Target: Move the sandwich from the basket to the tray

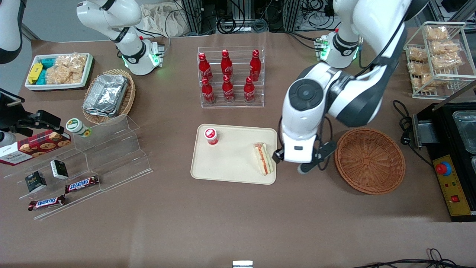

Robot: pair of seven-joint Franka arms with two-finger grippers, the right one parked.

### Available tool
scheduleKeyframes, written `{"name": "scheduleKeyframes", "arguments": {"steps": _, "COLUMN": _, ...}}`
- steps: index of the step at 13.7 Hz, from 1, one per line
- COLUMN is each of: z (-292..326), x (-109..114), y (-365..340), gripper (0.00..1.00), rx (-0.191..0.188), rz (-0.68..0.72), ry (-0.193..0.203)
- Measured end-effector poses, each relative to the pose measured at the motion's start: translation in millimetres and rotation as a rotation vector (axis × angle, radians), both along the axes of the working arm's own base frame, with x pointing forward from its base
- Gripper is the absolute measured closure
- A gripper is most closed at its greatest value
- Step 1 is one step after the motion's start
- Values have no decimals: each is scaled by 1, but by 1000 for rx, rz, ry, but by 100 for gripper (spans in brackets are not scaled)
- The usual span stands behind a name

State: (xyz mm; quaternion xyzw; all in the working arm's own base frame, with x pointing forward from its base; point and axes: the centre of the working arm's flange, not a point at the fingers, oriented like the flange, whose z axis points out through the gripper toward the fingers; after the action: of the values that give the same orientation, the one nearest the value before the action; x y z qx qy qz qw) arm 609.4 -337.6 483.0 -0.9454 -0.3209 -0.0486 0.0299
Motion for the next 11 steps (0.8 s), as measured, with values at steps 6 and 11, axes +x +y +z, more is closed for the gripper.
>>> {"name": "scheduleKeyframes", "arguments": {"steps": 6, "z": 75, "x": 0, "y": 135, "gripper": 0, "rx": -42, "rz": -179, "ry": 79}}
{"name": "scheduleKeyframes", "arguments": {"steps": 11, "z": 92, "x": -18, "y": 253, "gripper": 0, "rx": -61, "rz": -317, "ry": 110}}
